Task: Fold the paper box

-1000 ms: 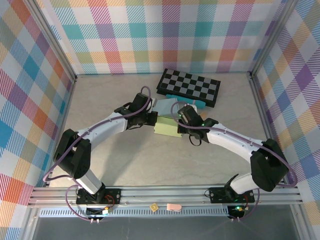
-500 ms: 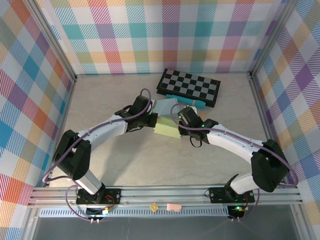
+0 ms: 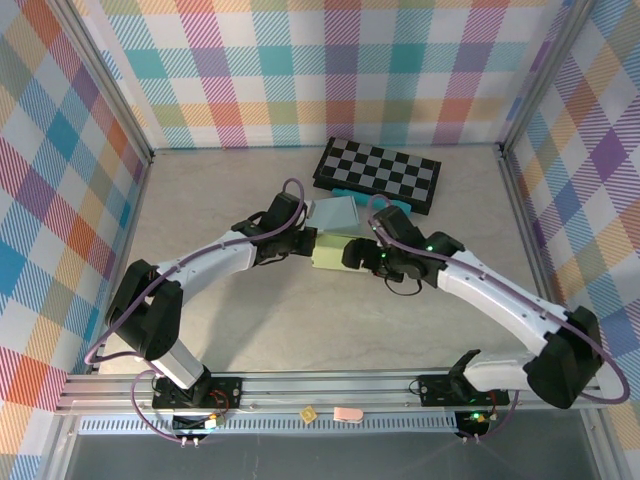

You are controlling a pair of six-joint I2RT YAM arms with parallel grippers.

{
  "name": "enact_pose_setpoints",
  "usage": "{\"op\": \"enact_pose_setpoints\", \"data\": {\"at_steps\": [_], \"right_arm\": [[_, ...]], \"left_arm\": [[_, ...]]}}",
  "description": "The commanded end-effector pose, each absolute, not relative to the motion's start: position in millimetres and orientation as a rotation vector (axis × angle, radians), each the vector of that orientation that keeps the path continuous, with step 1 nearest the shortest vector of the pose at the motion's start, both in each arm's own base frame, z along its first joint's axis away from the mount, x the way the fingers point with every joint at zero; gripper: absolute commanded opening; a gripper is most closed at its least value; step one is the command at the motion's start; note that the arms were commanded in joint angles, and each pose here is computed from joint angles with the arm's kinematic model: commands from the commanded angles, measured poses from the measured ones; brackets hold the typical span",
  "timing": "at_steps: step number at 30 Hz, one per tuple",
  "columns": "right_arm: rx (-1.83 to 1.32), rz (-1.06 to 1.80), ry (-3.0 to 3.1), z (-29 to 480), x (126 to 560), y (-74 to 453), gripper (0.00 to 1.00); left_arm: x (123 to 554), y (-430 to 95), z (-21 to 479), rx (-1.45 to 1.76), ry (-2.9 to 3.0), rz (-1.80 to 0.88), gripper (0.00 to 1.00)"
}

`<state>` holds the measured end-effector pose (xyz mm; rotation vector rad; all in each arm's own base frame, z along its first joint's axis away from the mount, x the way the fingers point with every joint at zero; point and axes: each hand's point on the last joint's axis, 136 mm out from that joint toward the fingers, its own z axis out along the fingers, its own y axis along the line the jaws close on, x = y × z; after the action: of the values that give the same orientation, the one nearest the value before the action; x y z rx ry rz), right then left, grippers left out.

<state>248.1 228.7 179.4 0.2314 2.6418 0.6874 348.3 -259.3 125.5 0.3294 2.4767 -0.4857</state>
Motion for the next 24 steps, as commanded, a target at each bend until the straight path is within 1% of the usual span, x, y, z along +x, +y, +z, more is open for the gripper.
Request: {"op": "enact_pose_setpoints", "data": {"at_steps": [1, 7, 9, 11, 16, 24], "right_arm": [[0.588, 0.892, 2.592, 197, 256, 227, 0.86], [1.285, 1.303, 2.4, 189, 290, 232, 0.89], [1.444, 1.401, 2.306, 183, 298, 234, 0.92], [1.568, 1.442, 2.262, 175, 302, 234, 0.93], [1.685, 1.44, 2.196, 162, 306, 224, 0.91], [1.734, 1.425, 2.176, 134, 310, 214, 0.78]], "left_arm": [[319, -252, 89, 0.346, 2.646, -0.433, 0.04], [318, -252, 87, 0.334, 2.659, -0.428, 0.04], [318, -252, 87, 0.333, 2.658, -0.428, 0.04], [318, -253, 88, 0.331, 2.654, -0.428, 0.04], [319, -254, 89, 0.334, 2.65, -0.428, 0.04], [319, -256, 90, 0.34, 2.649, -0.43, 0.04]]}}
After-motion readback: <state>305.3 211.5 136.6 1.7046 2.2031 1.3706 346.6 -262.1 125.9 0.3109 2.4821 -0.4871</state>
